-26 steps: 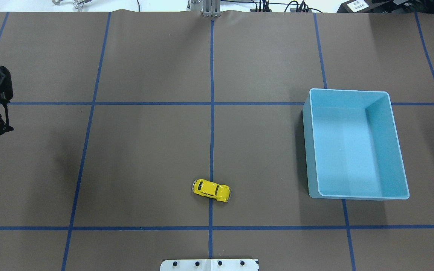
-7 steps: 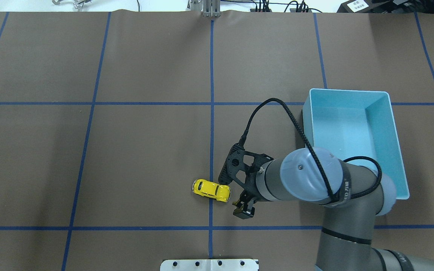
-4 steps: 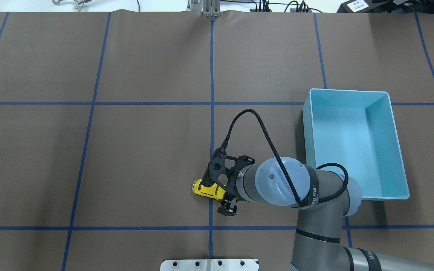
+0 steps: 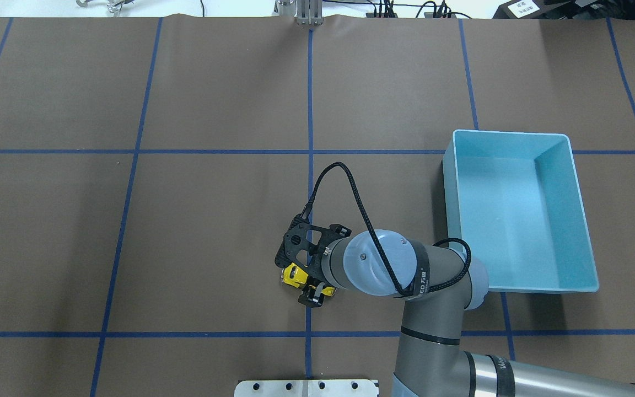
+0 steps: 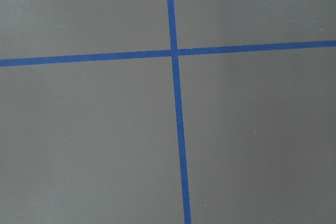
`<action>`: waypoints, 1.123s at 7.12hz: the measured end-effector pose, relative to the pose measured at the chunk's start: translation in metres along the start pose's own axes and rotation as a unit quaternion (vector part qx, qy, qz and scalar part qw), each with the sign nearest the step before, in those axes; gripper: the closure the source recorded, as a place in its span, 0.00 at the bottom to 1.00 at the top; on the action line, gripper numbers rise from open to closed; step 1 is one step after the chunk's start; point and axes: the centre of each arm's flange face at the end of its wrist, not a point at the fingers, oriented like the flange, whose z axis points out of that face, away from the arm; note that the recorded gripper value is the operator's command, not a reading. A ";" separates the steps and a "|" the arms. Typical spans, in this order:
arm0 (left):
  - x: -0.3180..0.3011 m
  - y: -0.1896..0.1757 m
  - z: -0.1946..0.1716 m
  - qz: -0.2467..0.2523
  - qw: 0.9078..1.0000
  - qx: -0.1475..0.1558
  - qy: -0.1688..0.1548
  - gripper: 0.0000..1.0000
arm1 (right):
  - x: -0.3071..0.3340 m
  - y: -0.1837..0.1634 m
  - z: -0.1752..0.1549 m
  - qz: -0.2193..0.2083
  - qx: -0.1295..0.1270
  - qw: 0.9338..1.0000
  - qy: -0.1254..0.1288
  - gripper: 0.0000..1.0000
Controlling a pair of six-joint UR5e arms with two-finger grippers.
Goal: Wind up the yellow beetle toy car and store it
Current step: 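Close the right gripper around the yellow car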
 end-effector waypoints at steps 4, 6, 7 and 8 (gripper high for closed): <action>0.000 -0.003 0.000 0.001 1.000 0.001 -0.001 0.00 | -0.028 0.005 0.013 0.020 -0.008 1.000 -0.010 0.00; -0.001 -0.003 0.001 0.000 1.000 0.000 0.000 0.00 | -0.034 0.006 0.015 0.022 -0.008 1.000 -0.009 0.69; -0.001 -0.004 0.001 0.000 1.000 0.000 0.000 0.00 | -0.035 0.007 0.016 0.022 -0.008 1.000 -0.006 1.00; -0.002 -0.004 0.001 -0.001 1.000 -0.001 0.000 0.00 | -0.035 0.008 0.017 0.020 -0.008 1.000 -0.003 1.00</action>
